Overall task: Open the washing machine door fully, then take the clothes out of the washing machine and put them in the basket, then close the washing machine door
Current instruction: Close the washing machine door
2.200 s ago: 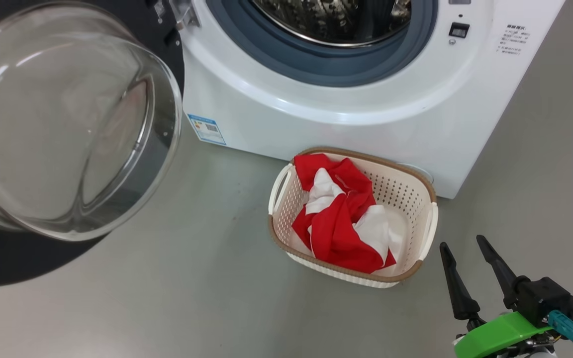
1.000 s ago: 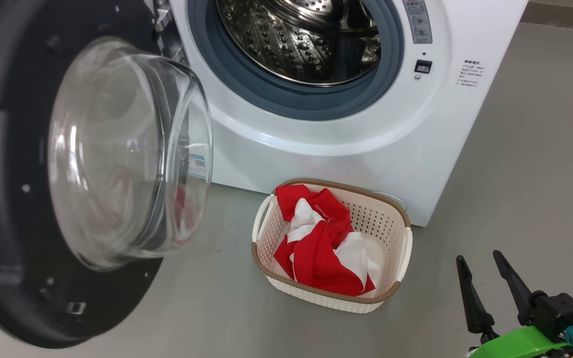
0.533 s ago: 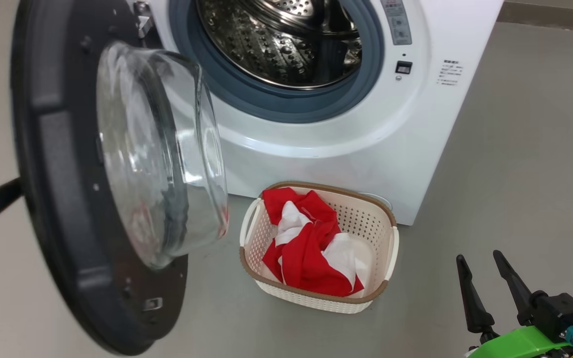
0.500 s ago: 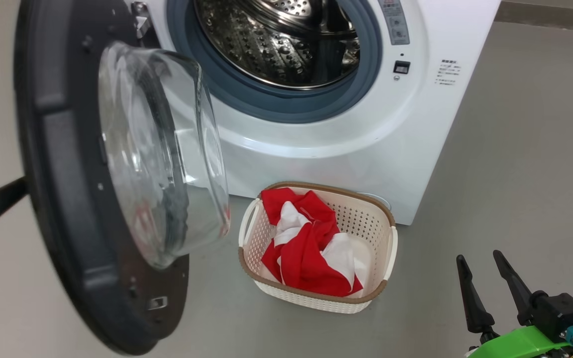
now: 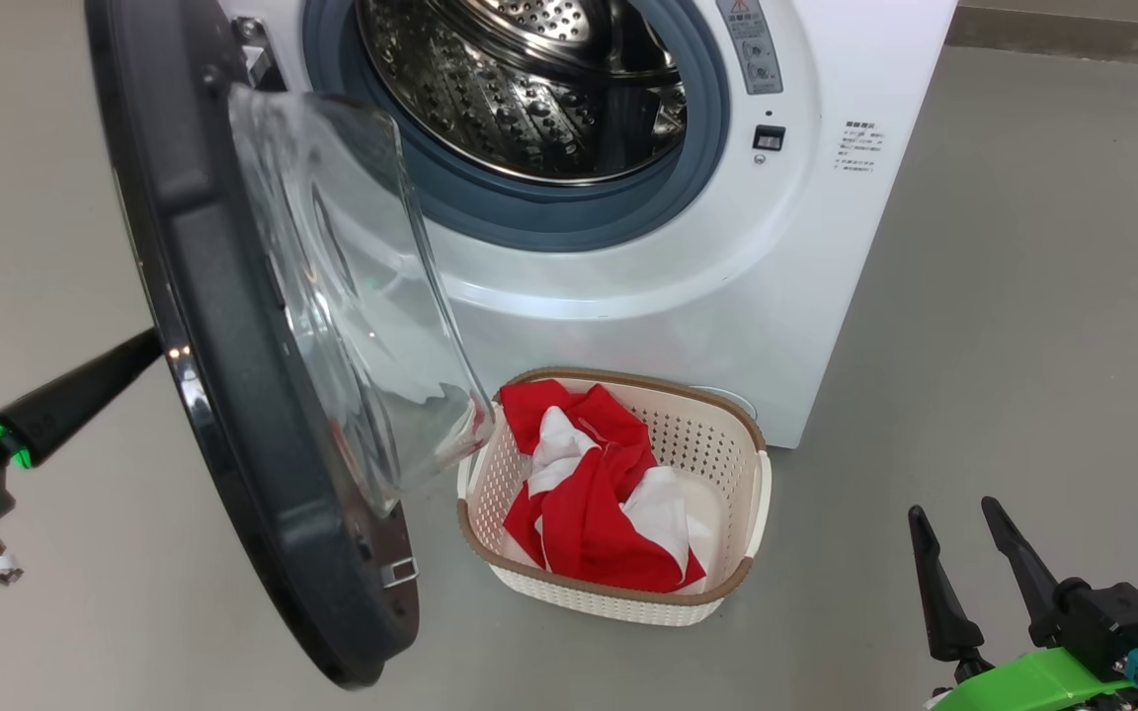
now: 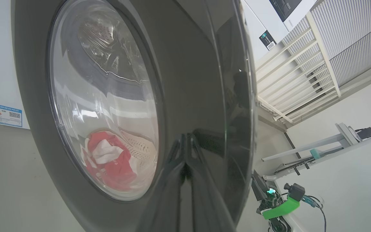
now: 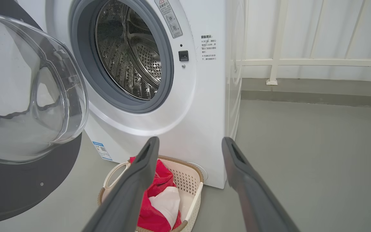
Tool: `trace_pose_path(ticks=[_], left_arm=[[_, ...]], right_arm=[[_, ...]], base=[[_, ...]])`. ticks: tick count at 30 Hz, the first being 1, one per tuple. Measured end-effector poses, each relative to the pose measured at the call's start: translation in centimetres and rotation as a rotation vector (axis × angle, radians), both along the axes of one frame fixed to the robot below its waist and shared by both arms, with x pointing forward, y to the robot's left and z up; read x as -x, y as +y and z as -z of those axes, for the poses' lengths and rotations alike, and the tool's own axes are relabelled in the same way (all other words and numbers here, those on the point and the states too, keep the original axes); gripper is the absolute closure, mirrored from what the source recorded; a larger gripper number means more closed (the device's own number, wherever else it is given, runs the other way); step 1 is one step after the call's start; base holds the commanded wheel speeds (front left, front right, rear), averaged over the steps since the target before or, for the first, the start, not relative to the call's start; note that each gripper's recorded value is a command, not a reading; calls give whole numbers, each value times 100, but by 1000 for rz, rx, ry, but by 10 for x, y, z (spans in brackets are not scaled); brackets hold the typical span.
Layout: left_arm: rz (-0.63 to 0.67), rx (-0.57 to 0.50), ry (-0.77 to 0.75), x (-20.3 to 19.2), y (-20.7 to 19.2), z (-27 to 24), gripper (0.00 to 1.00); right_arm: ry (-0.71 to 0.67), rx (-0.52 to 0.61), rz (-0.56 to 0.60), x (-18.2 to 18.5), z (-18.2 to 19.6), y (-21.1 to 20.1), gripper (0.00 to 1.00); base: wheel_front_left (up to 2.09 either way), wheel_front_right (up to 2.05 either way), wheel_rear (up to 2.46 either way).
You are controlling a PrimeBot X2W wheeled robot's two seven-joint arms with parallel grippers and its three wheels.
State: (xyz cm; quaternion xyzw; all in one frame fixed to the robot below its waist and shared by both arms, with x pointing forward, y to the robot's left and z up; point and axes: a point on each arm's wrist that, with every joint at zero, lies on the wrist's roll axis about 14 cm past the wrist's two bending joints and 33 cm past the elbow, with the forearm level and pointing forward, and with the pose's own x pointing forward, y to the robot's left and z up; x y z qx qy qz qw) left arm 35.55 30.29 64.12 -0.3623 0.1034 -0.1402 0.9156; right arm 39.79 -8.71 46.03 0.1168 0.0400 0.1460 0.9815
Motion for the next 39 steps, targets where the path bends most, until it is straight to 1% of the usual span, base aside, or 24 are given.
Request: trace_pose_path(ticks=[7, 11, 13, 14, 15, 16, 19, 21, 22, 23, 24, 25, 26, 32, 36, 39], left_arm=[[-47, 2, -18, 0, 7, 2, 100], [-123, 6, -38, 7, 17, 9, 100], [-172, 17, -32, 12, 24, 21, 97], [-195, 26, -28, 16, 27, 27, 91], [-218, 40, -27, 19, 29, 32, 78], [-240, 53, -24, 22, 32, 38, 69], [-308, 81, -16, 32, 41, 54, 60], [-359, 109, -12, 39, 48, 64, 52], [-379, 119, -7, 42, 50, 70, 43], [-397, 128, -1, 45, 51, 76, 26], [-416, 134, 5, 49, 53, 81, 13], [-433, 140, 11, 52, 55, 86, 5], [-447, 145, 18, 55, 56, 91, 0], [-510, 242, 49, 73, 51, 119, 0], [-558, 277, 75, 88, 47, 139, 0], [-590, 298, 110, 95, 37, 159, 0]], right_arm=[[11, 2, -3, 4, 3, 0, 0], [3, -5, -11, 5, 0, 3, 0], [0, -5, -19, 5, -2, 6, 0], [-1, -5, -24, 6, -2, 8, 0], [-2, -5, -30, 6, -2, 9, 0], [-3, -6, -37, 7, -3, 12, 0], [-4, -8, -57, 8, -4, 19, 0], [-3, -13, -62, 8, -4, 21, 0], [-3, -13, -65, 9, -4, 22, 0], [-3, -13, -67, 9, -4, 23, 0], [-2, -13, -71, 9, -4, 24, 0], [-2, -13, -74, 9, -4, 25, 0], [-2, -13, -78, 9, -4, 26, 0], [-1, -13, -105, 12, -4, 35, 0], [-1, -24, -110, 12, -5, 37, 0], [4, -28, -117, 12, -4, 40, 0]], base=[[0, 0, 0], [0, 0, 0], [0, 0, 0], [0, 0, 0], [0, 0, 0], [0, 0, 0], [0, 0, 0], [0, 0, 0], [0, 0, 0], [0, 0, 0], [0, 0, 0], [0, 0, 0], [0, 0, 0], [0, 0, 0], [0, 0, 0], [0, 0, 0]])
